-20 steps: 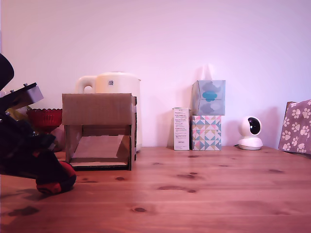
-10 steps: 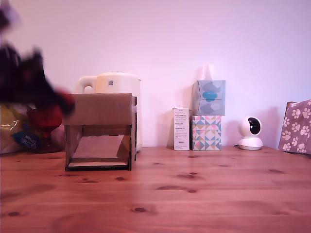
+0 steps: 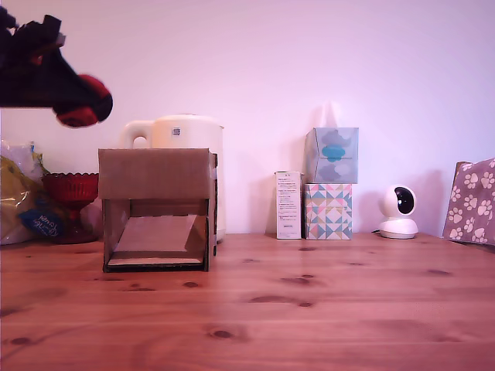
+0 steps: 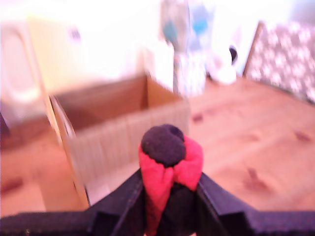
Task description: Drop the footbag into the cardboard dice tower
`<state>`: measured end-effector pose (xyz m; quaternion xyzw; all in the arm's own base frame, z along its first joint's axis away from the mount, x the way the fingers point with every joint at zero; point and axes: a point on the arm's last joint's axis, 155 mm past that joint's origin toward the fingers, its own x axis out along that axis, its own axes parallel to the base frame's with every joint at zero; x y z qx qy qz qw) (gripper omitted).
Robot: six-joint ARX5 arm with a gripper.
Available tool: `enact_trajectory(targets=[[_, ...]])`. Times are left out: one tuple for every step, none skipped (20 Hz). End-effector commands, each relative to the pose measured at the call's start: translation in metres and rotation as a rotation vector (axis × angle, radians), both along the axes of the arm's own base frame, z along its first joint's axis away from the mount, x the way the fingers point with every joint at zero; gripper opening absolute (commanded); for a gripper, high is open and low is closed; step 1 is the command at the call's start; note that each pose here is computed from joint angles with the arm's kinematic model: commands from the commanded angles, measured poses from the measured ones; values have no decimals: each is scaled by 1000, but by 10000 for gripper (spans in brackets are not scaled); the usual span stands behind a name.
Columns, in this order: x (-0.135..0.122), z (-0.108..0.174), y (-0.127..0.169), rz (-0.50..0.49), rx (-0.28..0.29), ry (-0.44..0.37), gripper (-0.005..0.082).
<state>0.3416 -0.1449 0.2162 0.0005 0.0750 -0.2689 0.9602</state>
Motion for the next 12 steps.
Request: enact_trajectory(targets=[[6,12,0,12,-17,-60,178],[10,18,1,22,-25,-90,178],[15,25,1,29,-31,-114,178],[20,31,-1,29,-34,-126,178],[27,34,-3,29,-34,-127,178],[36,39,-5,28,-34,-126,178],[46,46,-8,28,-34,-124,178],[58,49,-11,28,-29,-106,178],[70,50,-15,28,-22,-79,179],[83,49,-18,28,-12,-42,179],[95,44,-21,28,-1,3,179],[106,43,-24,29,10,43,179]])
